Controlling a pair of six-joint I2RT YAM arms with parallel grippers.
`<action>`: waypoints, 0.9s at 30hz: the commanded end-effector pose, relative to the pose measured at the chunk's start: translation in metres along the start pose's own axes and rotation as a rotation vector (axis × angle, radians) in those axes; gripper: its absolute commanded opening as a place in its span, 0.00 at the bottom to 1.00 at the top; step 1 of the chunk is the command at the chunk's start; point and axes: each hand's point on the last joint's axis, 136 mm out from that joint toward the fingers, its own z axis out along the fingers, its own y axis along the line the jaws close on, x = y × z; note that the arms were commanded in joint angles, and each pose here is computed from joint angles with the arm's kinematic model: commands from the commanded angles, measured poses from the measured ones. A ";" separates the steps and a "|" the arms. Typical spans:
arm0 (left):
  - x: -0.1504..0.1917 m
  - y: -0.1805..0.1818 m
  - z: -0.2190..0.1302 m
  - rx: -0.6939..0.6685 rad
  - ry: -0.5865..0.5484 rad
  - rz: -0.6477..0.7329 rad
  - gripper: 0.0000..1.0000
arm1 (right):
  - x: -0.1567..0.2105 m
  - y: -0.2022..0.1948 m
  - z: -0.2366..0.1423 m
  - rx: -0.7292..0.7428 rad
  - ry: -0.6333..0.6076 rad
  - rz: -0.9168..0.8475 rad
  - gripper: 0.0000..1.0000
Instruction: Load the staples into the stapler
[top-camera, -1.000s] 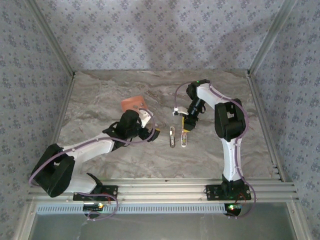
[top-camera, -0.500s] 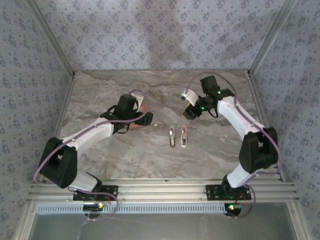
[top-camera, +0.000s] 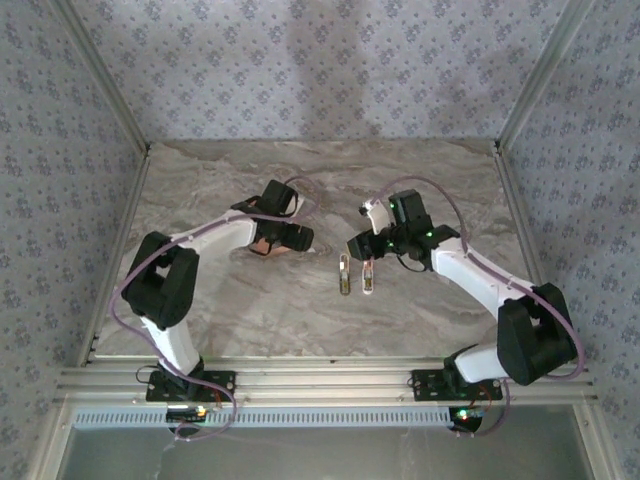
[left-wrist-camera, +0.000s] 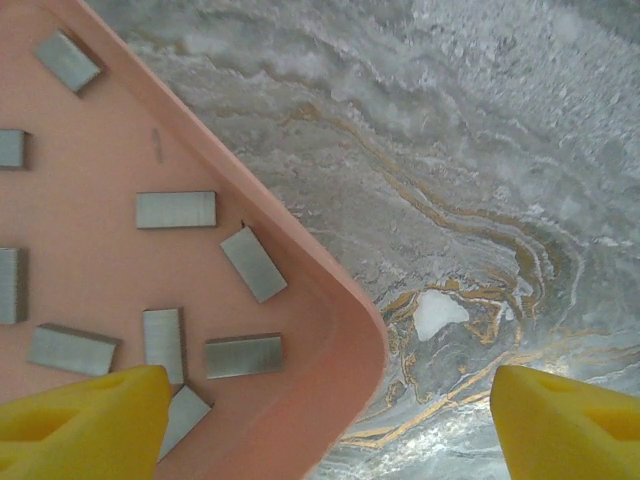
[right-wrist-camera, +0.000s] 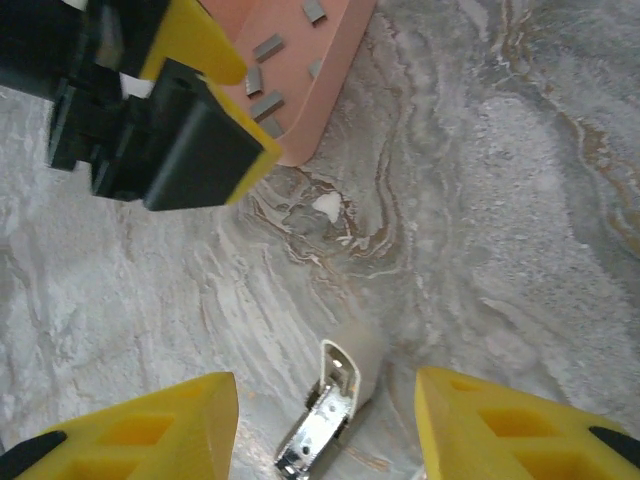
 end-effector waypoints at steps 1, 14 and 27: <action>-0.007 -0.006 0.003 0.032 0.014 0.033 0.82 | -0.003 0.002 0.001 0.008 -0.016 0.038 0.50; 0.006 -0.020 0.015 0.123 0.120 0.105 0.67 | 0.010 0.000 0.001 0.034 0.025 0.028 0.48; 0.037 -0.052 -0.016 0.213 0.184 0.176 0.62 | 0.023 0.004 0.003 0.015 0.055 0.024 0.48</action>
